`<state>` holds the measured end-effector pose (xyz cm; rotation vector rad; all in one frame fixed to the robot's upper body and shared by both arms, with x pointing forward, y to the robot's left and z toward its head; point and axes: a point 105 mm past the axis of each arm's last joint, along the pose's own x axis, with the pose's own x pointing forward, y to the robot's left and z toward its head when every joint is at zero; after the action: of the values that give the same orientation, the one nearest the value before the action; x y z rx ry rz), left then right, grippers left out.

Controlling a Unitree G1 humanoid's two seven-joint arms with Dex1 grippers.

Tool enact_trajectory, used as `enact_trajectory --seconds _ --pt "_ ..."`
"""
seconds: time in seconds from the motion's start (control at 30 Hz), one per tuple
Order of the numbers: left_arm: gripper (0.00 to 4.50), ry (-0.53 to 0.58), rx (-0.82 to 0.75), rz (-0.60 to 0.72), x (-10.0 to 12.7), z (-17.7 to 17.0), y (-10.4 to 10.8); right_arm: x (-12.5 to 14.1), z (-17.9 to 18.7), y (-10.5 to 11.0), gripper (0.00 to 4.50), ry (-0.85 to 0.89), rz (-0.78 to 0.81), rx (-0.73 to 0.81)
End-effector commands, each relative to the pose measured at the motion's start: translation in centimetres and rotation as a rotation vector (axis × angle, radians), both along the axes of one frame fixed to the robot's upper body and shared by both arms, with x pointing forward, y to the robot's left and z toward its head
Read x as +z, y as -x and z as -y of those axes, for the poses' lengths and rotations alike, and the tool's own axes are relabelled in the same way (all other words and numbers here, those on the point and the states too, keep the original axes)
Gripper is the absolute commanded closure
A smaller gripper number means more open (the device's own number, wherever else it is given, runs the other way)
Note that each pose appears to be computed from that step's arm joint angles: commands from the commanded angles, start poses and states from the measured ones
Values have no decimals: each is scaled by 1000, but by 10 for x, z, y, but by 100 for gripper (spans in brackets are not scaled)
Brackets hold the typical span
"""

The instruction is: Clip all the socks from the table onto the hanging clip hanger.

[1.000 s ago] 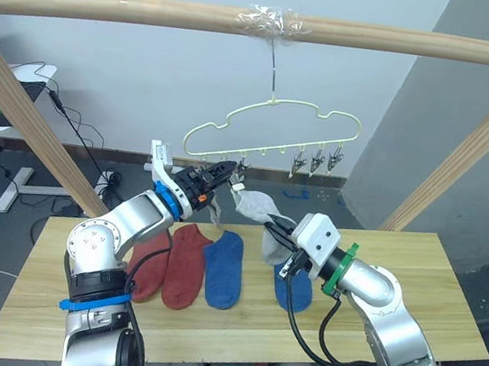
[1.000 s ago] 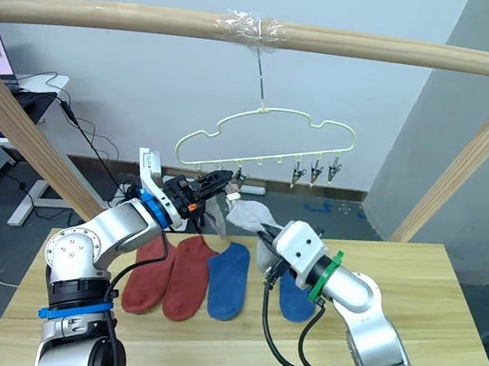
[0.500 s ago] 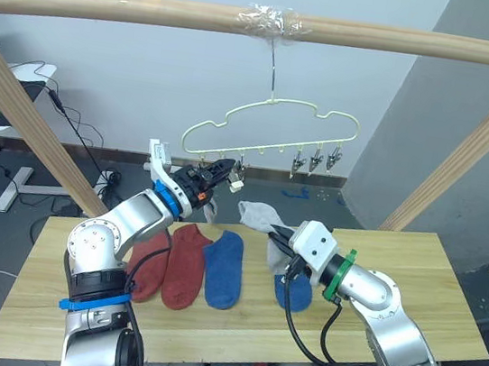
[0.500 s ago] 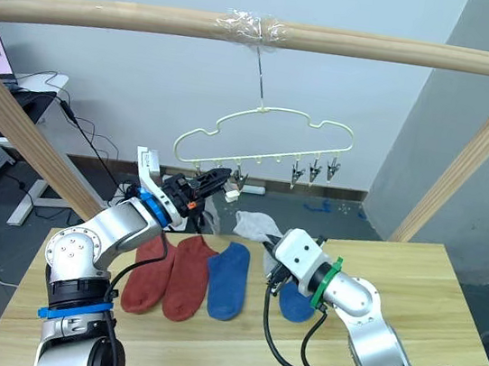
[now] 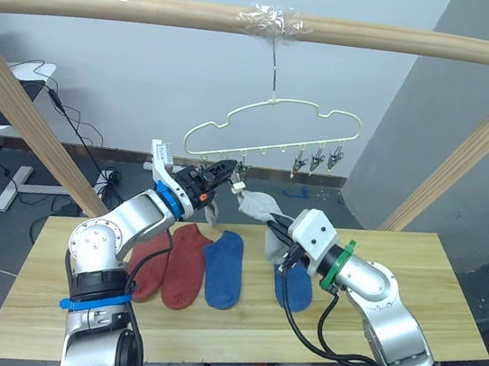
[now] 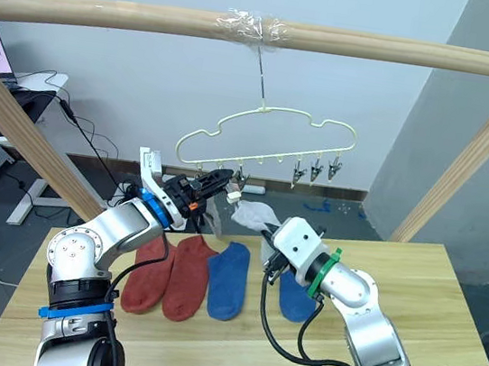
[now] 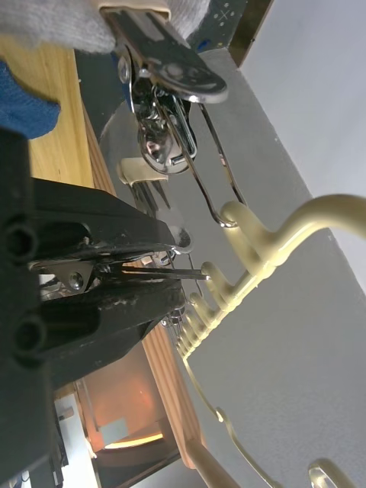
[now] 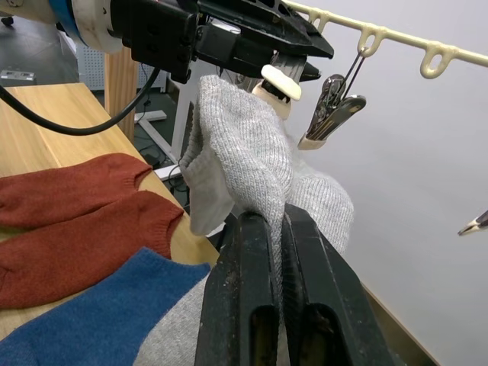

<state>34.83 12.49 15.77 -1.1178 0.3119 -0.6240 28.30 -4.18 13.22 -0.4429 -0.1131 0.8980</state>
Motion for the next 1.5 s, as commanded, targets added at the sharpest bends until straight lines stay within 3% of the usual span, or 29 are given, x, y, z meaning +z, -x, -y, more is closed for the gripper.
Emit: enact_trajectory --seconds 0.03,0.57,1.5 --pt "431 8 -8 27 7 1 1 11 -3 -2 448 -16 47 -3" --pt "431 4 -15 30 7 2 3 9 4 -9 448 23 80 -47" --pt "431 0 -1 27 7 1 -1 19 -22 -11 448 53 169 3"
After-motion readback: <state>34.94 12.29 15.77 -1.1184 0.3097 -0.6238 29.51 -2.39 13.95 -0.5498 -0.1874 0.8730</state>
